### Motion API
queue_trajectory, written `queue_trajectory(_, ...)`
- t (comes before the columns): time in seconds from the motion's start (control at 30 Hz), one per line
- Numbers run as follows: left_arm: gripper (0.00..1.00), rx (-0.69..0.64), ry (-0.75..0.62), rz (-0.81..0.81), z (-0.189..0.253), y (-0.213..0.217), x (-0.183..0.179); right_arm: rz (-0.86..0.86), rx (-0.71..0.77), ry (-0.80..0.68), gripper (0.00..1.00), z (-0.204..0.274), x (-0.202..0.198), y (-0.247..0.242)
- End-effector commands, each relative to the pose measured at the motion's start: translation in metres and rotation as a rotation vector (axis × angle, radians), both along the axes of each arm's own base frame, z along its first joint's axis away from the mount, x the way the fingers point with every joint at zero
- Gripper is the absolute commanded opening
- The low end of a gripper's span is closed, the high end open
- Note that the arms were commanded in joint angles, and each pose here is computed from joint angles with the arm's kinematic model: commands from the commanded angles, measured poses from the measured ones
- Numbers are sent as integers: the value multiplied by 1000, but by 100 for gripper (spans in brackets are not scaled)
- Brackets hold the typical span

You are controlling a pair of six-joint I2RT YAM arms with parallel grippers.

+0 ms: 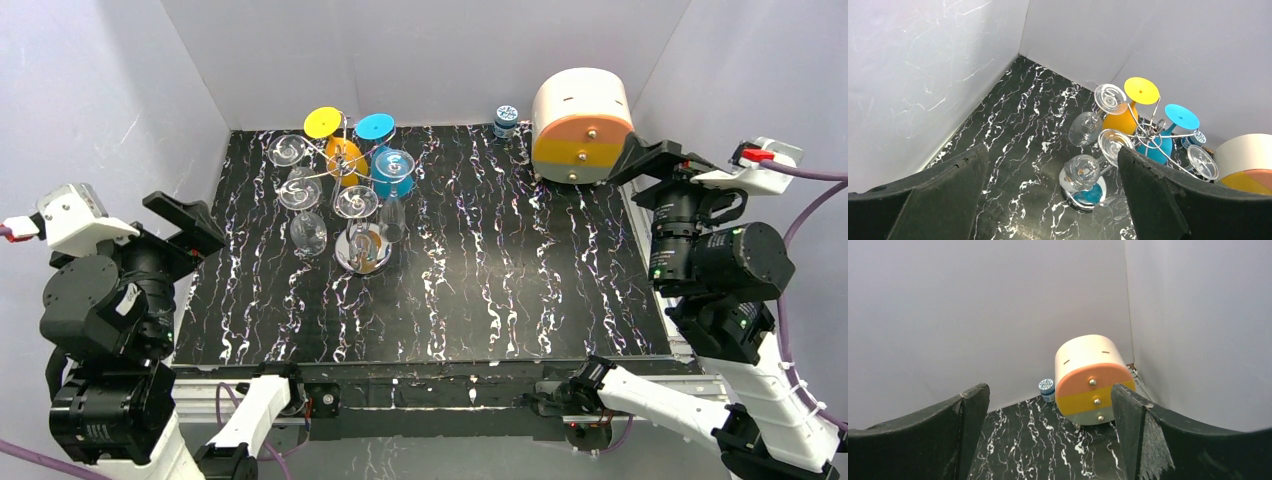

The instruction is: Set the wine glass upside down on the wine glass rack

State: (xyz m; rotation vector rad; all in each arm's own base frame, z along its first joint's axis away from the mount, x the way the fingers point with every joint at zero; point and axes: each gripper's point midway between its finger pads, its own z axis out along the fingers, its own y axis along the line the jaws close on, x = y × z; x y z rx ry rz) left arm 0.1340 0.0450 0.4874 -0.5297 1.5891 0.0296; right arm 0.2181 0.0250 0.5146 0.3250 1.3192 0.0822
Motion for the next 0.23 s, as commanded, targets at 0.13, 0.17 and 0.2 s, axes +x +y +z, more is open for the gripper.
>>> queue_trajectory(0.13, 98, 24, 44, 53, -9, 10, -9, -47, 39, -96, 99, 37, -14, -23)
queue_trajectory(0.17, 98, 20, 40, 56, -8, 10, -8, -45, 36, -96, 99, 36, -14, -23)
queue_trajectory(0.2, 98, 16, 36, 57, -8, 10, -7, -44, 40, -101, 99, 36, -14, -23)
